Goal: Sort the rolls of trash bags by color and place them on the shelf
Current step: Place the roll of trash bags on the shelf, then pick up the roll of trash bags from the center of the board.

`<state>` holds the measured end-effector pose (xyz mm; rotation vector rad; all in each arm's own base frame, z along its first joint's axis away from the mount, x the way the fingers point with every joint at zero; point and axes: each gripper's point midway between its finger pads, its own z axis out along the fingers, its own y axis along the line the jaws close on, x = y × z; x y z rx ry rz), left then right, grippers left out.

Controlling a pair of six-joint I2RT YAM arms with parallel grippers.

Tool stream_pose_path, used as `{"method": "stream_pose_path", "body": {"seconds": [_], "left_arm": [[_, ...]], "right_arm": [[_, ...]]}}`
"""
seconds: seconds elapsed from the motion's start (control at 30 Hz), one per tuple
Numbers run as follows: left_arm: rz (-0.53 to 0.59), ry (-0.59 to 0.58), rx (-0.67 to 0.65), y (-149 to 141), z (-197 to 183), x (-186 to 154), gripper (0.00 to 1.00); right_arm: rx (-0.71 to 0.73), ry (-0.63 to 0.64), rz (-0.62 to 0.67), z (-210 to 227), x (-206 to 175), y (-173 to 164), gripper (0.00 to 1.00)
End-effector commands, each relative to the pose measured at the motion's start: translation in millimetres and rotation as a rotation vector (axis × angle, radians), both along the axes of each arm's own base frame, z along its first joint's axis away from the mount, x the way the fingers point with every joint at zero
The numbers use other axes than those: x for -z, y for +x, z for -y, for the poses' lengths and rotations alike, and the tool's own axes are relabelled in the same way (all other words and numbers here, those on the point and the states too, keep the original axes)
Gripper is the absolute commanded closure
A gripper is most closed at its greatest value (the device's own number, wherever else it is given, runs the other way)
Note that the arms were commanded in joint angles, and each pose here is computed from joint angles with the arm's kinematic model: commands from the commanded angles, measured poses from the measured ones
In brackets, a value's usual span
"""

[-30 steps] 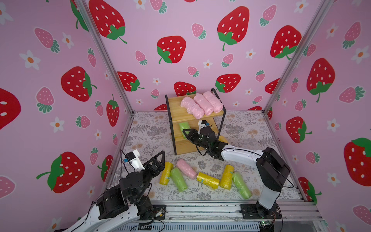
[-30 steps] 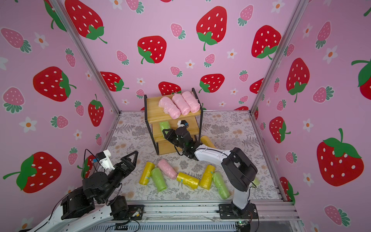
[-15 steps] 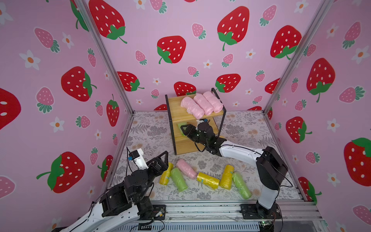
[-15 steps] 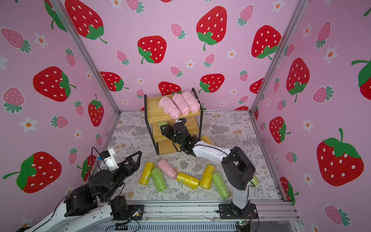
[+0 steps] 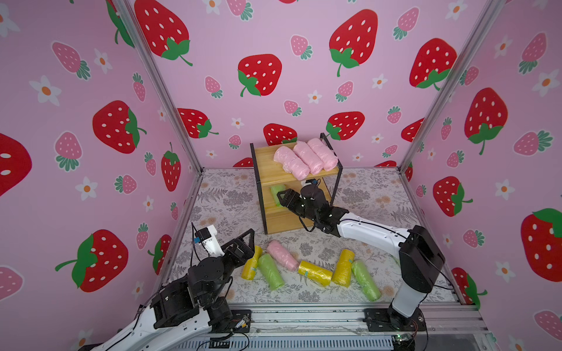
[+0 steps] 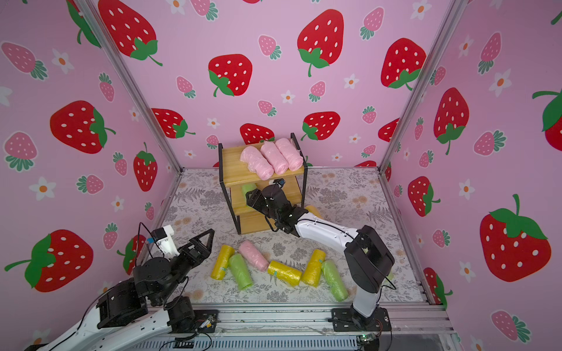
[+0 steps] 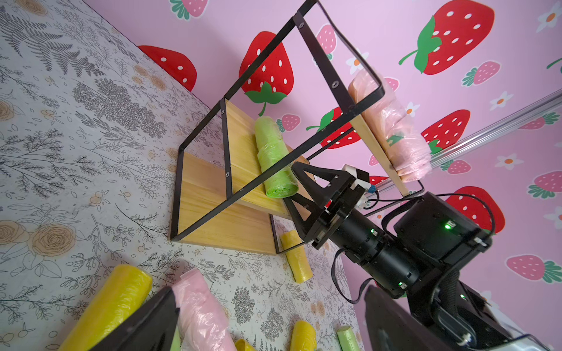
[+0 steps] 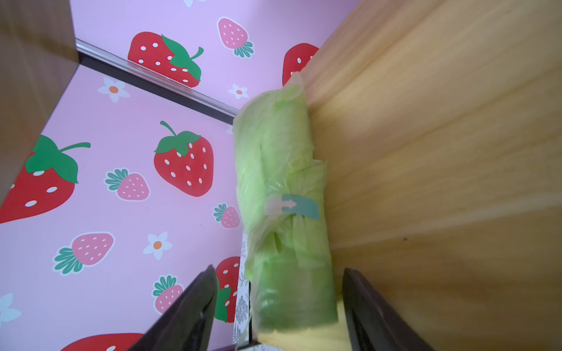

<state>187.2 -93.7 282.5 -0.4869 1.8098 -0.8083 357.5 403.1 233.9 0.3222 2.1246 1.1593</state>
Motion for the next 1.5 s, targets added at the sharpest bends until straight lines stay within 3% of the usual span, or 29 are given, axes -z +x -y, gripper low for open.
{"method": "stream_pose_path", "body": {"seconds": [0.0,0.3,0.43,0.57,0.93,1.47], "left_arm": [[-0.004,0.025,-0.011,-1,-5,2,0.00],[-0.093,0.021,-0.054,3,-1,22,0.00],[-0.146,0.046,-0.039,7,11,30,0.01],[-0.201,0.073,-0.056,11,18,40,0.00],[-0.233,0.020,-0.084,12,18,55,0.02],[-0.240,-0.011,-0.105,6,8,60,0.02]], "right_arm": [[-0.017,-0.071,0.028,18,-2,-17,0.26],[-0.102,-0.242,0.018,66,30,-61,0.23],[-0.282,-0.337,0.016,75,45,-95,0.23],[-0.484,-0.446,-0.068,78,77,-131,0.23],[-0.781,-0.681,-0.102,49,144,-184,0.14],[-0.796,-0.895,-0.162,37,174,-186,0.15]]}}
